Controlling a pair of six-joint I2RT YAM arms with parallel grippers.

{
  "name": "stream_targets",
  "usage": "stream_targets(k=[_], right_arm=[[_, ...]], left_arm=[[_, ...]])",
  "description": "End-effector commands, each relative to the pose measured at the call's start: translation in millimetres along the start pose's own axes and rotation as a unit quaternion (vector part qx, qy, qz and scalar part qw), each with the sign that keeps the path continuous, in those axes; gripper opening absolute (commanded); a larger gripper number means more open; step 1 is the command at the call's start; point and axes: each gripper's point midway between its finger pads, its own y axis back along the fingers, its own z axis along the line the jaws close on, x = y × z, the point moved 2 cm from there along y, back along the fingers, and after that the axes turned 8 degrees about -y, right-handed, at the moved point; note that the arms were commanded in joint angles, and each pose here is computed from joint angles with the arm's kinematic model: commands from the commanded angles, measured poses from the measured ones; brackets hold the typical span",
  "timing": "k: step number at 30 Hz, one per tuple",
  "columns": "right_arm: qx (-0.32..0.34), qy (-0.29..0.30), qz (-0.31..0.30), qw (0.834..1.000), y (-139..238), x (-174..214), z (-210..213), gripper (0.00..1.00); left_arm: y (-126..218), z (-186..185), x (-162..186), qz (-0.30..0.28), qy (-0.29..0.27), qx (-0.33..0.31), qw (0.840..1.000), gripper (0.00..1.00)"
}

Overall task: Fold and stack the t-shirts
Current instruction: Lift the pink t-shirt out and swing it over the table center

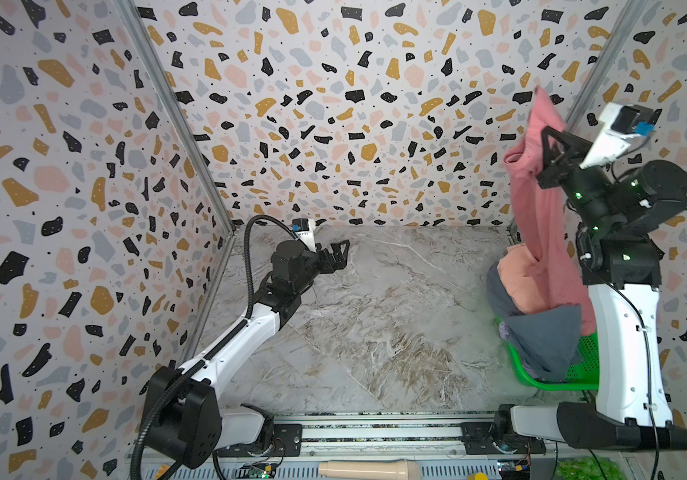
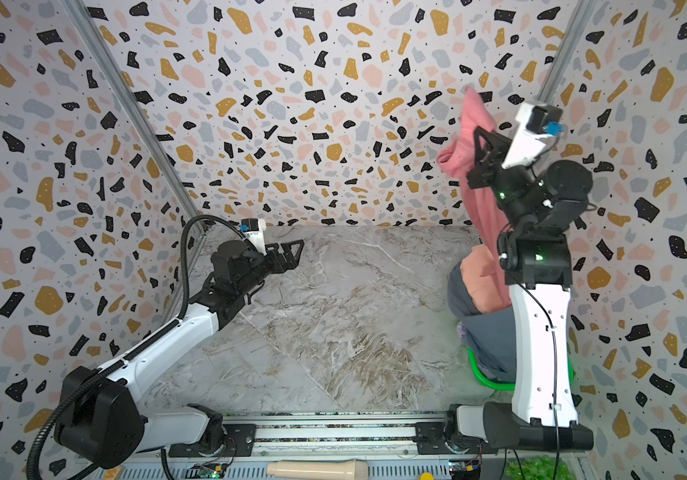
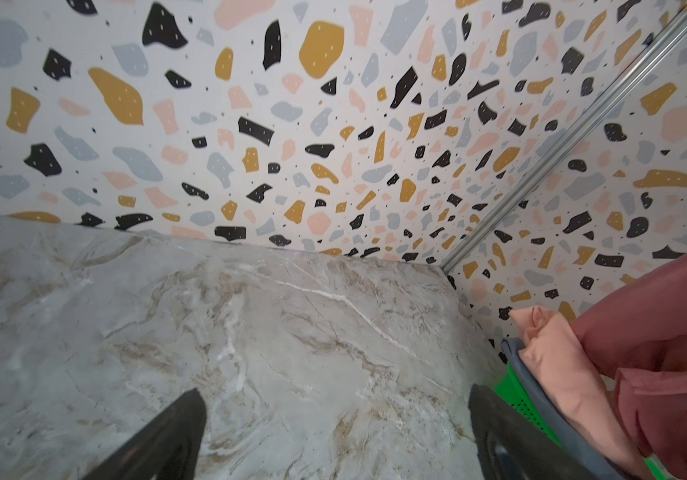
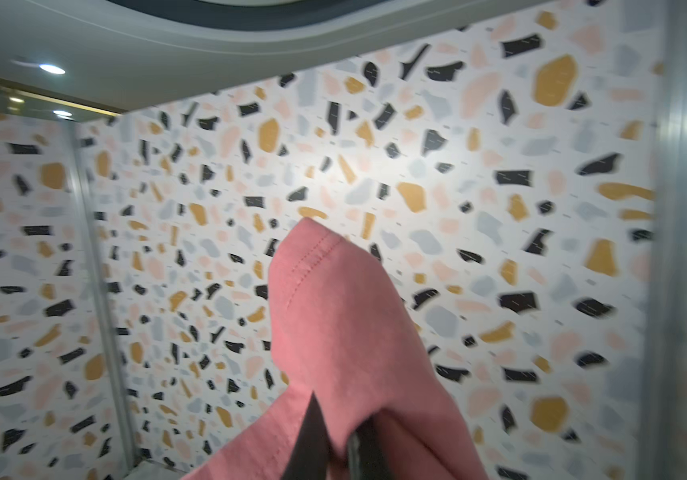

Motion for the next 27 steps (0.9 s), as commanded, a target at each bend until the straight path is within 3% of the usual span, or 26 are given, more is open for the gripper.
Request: stream_targets(k=[1, 6, 11, 14, 15, 16, 18, 21, 24, 27], right_arm=[[-0.087, 0.007, -0.006, 0.996, -41.1, 7.3, 36.1, 0.0], [-0.219, -0.03, 0.001, 0.975, -71.8, 26.2, 88.2, 0.0], [-0.19, -0.058, 0.03, 0.98, -87.3, 62.7, 73.2, 0.0], [-0.125, -0.066, 0.073, 0.987, -91.0, 105.1, 47.7, 0.02], [-0.099, -0.07, 0.095, 0.988, -90.6, 129.4, 36.2, 0.24], [-0.065, -0.072, 0.125, 0.987, -88.9, 159.0, 22.3, 0.58], [0.003, -0.065, 0.197, 0.978, -79.0, 216.3, -5.1, 0.95], [0.118, -0.052, 0.252, 0.959, -41.5, 273.1, -45.0, 0.97], [0.161, -0.083, 0.251, 0.951, -2.8, 300.4, -65.3, 0.96], [0.186, -0.11, 0.288, 0.933, 19.7, 337.4, -78.8, 0.97]], left_arm=[[20.2, -10.1, -58.7, -0.086, -0.027, -0.004, 0.996, 0.99], [42.0, -0.9, -80.4, -0.12, -0.041, -0.052, 0.991, 1.0], [67.2, 11.3, -96.5, -0.15, -0.048, -0.095, 0.983, 1.0], [65.5, 17.2, -87.3, -0.134, -0.049, -0.105, 0.984, 1.0], [62.5, 19.2, -83.1, -0.126, -0.047, -0.108, 0.985, 1.0], [58.5, 21.2, -77.7, -0.117, -0.046, -0.108, 0.986, 1.0], [49.4, 24.7, -64.9, -0.095, -0.042, -0.107, 0.989, 1.0], [30.5, 34.5, -33.1, -0.035, -0.044, -0.113, 0.992, 1.0], [2.7, 52.8, 11.5, 0.052, -0.04, -0.132, 0.989, 0.99], [-31.5, 58.2, 53.3, 0.126, -0.025, -0.116, 0.985, 0.97]])
